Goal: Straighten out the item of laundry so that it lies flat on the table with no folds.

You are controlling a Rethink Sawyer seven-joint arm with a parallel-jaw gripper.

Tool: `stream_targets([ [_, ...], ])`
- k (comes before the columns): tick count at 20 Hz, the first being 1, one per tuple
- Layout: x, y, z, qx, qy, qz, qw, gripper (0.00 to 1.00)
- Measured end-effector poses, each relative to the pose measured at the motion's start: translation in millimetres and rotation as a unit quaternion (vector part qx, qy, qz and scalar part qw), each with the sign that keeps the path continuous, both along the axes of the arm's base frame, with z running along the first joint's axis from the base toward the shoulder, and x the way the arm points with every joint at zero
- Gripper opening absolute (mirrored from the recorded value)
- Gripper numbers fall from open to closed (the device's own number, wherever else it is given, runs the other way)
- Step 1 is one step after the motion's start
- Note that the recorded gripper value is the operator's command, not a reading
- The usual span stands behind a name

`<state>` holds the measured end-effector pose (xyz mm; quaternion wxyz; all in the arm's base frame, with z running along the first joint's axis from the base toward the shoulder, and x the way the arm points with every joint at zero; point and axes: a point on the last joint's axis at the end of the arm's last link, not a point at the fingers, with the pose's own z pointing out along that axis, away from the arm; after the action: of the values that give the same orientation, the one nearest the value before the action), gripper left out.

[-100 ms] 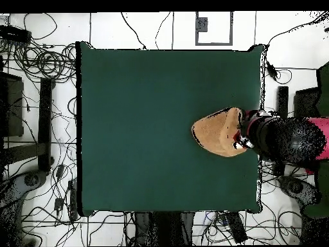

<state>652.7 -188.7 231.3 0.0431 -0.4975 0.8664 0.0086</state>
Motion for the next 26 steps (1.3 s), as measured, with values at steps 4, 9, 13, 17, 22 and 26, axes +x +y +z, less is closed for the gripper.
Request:
stream_targets([
  [4,3.8,4.5,14.7,0.003,-0.009,0.001,1.0000,0.00],
  [9,6.8,9.2,32.4,0.007,-0.016,0.003,0.9998,0.00],
  [13,8.0,13.0,46.6,0.007,-0.019,0.010,0.9998,0.00],
  [17,10.9,19.9,58.2,0.009,-0.029,0.025,0.9992,0.00],
  [22,14.3,29.4,66.7,0.018,-0.037,0.035,0.9985,0.00],
  [26,16.8,39.6,64.7,0.024,-0.037,0.043,0.9981,0.00],
])
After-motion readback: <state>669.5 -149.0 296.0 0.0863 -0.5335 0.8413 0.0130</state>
